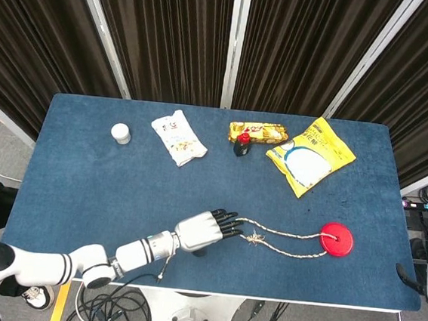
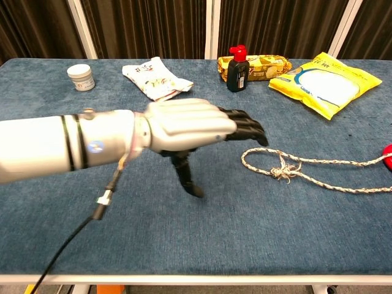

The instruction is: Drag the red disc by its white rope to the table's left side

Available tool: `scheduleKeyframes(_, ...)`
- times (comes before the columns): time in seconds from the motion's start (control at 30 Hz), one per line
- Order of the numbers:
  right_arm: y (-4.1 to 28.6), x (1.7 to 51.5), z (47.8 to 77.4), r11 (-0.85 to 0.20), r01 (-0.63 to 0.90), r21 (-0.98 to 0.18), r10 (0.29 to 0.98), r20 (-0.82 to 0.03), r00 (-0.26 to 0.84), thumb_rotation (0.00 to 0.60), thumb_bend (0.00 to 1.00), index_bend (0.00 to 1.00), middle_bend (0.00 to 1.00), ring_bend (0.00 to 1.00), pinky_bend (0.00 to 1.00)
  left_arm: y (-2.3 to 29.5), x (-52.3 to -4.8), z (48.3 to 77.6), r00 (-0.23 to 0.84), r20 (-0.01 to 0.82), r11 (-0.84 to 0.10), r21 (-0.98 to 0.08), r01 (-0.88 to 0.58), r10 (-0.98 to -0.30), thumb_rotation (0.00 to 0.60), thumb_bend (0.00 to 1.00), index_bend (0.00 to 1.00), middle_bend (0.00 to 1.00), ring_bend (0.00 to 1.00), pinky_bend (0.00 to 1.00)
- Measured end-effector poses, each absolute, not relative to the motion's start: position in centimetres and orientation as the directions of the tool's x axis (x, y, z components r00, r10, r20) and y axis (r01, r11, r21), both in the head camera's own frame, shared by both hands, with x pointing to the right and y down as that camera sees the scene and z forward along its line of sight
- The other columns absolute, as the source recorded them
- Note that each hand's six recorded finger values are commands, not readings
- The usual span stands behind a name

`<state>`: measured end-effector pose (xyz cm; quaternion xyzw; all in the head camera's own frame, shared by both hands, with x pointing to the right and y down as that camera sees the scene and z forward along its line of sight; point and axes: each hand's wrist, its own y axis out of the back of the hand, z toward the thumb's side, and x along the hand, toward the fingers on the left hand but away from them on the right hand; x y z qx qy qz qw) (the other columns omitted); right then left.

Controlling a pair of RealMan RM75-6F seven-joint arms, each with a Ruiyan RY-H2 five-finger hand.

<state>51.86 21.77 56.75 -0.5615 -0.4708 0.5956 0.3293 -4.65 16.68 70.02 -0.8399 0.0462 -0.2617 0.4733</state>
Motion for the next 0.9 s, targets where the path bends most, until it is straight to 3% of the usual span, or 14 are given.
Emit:
scheduleKeyframes(0.53,21.6,52.6,56.0,-0.302,0.138,-0.943,0.932,-0.323,-0.168,0.6,0.16,0.0,0.0,0.0,0.0,16.6,-0.1,72.8,0.861,0.437,-0.594,-0.776,0.214,-0.261,0.6,0.09,0.13,0.1,0.0,0.18)
scheduleKeyframes(0.9,21.6,53.1,56.0,-0.302,0.139,-0.943,0.928,-0.324,-0.181,0.6,0.17,0.0,0.0,0.0,0.0,16.8,-0.2,73.7,0.847,0.482,-0.588,-0.759,0.278,-0.222,0.6,0.14,0.13,0.33,0.0,0.17)
